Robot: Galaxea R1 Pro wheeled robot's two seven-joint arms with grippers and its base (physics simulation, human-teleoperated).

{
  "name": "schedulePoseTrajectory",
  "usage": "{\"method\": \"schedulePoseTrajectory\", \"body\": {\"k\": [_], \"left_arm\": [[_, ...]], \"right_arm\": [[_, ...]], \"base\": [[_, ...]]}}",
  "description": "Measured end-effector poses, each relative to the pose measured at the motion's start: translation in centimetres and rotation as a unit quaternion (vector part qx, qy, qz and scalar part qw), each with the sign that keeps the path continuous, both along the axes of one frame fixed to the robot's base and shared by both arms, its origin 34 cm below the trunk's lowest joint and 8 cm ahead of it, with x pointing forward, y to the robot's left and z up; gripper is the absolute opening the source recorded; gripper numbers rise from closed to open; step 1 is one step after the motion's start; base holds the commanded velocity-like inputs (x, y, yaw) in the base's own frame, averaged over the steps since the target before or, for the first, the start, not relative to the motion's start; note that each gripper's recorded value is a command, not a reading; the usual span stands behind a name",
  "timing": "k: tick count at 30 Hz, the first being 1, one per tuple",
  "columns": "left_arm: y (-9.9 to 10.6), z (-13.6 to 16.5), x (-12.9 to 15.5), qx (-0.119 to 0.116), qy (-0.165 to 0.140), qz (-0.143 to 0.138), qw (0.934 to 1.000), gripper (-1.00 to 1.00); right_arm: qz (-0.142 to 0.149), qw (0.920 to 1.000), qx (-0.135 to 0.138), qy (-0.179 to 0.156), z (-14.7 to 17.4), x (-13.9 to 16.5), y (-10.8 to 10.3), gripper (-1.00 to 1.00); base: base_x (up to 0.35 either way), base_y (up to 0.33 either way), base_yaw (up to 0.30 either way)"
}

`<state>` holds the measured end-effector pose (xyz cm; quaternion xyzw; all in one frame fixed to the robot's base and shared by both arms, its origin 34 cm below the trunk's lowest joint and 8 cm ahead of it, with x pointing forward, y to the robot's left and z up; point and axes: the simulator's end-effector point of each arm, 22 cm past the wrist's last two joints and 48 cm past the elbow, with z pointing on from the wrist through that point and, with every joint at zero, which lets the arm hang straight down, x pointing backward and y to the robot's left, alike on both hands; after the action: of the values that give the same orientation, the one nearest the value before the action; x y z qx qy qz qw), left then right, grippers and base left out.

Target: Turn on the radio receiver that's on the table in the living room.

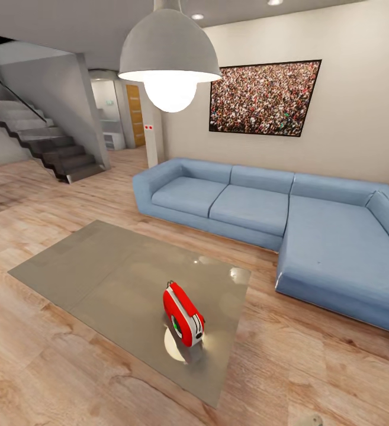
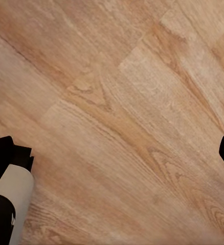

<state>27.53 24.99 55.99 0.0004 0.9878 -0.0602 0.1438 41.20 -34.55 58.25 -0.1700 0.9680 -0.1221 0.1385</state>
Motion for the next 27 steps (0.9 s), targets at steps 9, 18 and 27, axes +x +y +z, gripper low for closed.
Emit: {"method": "schedulePoseTrajectory", "body": {"k": [9,18,27], "left_arm": [[-3.5,0.1,-0.1,-0.023,0.001,0.0,0.9997,-1.0],[-3.6,0.1,-0.1,-0.023,0.001,0.0,0.9997,-1.0],[-3.6,0.1,-0.2,-0.023,0.002,0.0,0.9997,-1.0]], "right_arm": [[0.0,1.0,0.0,0.0,0.0,0.0,0.0,1.0],[0.0,1.0,0.0,0.0,0.0,0.0,0.0,1.0],[0.0,1.0,0.0,0.0,0.0,0.0,0.0,1.0]], "base": [[0.0,0.0,0.0],[0.0,0.0,0.0],[0.0,0.0,0.0]]}}
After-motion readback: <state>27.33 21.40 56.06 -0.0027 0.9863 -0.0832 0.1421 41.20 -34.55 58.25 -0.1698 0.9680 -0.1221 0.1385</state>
